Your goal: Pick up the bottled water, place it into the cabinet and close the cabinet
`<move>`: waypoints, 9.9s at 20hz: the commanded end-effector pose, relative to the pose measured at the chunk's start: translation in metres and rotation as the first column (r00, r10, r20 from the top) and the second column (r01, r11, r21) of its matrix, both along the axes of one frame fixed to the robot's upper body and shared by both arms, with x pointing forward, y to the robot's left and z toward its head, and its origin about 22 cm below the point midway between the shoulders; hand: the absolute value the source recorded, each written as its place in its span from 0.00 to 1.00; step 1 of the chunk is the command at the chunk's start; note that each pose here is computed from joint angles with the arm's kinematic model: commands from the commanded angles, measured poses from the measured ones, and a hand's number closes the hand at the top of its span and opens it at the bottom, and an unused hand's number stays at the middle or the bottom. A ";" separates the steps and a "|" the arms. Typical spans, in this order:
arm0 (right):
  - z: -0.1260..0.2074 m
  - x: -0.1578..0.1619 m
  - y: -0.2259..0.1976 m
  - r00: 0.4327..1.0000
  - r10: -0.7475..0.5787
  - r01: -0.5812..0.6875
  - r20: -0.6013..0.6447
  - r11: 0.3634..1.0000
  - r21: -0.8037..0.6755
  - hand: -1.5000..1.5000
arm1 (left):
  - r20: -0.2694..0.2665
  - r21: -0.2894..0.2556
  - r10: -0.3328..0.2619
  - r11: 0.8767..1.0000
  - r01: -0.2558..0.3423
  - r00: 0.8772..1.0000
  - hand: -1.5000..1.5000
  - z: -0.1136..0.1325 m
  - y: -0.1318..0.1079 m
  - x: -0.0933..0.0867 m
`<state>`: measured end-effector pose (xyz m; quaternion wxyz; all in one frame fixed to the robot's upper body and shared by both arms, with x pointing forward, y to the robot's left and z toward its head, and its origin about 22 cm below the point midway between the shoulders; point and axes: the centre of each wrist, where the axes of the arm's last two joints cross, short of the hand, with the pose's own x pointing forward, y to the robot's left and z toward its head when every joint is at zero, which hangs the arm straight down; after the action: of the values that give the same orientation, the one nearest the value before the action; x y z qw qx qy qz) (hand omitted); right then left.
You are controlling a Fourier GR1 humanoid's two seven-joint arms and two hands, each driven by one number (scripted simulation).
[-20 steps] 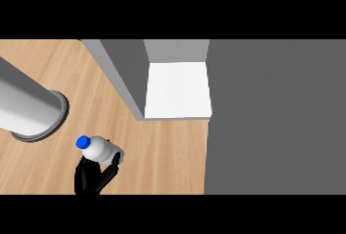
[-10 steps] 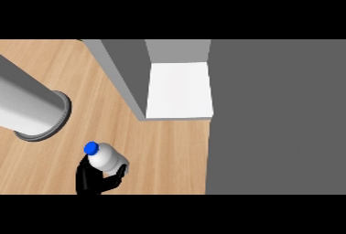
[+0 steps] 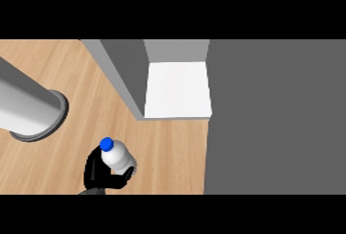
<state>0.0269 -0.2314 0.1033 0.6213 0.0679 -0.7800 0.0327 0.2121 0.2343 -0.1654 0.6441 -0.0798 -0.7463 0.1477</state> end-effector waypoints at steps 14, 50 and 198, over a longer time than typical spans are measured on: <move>0.022 -0.009 0.003 1.000 0.000 0.000 0.017 0.999 0.046 0.00 | 0.015 -0.020 -0.156 0.987 0.156 0.988 1.00 0.090 -0.083 0.070; 0.011 0.013 -0.030 0.997 0.015 -0.015 0.080 1.000 0.003 0.00 | -0.092 0.487 0.164 0.868 -0.099 0.982 1.00 0.183 -0.142 0.205; 0.041 0.068 0.058 0.545 0.838 -0.794 -0.033 0.503 -0.341 1.00 | 0.226 0.011 -0.358 0.931 0.365 0.906 0.00 0.231 0.109 -0.042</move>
<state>0.0967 -0.1902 0.1420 0.4820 0.3004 -0.6781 0.4665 0.1702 0.3408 0.0664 0.5696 -0.2428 -0.7848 0.0257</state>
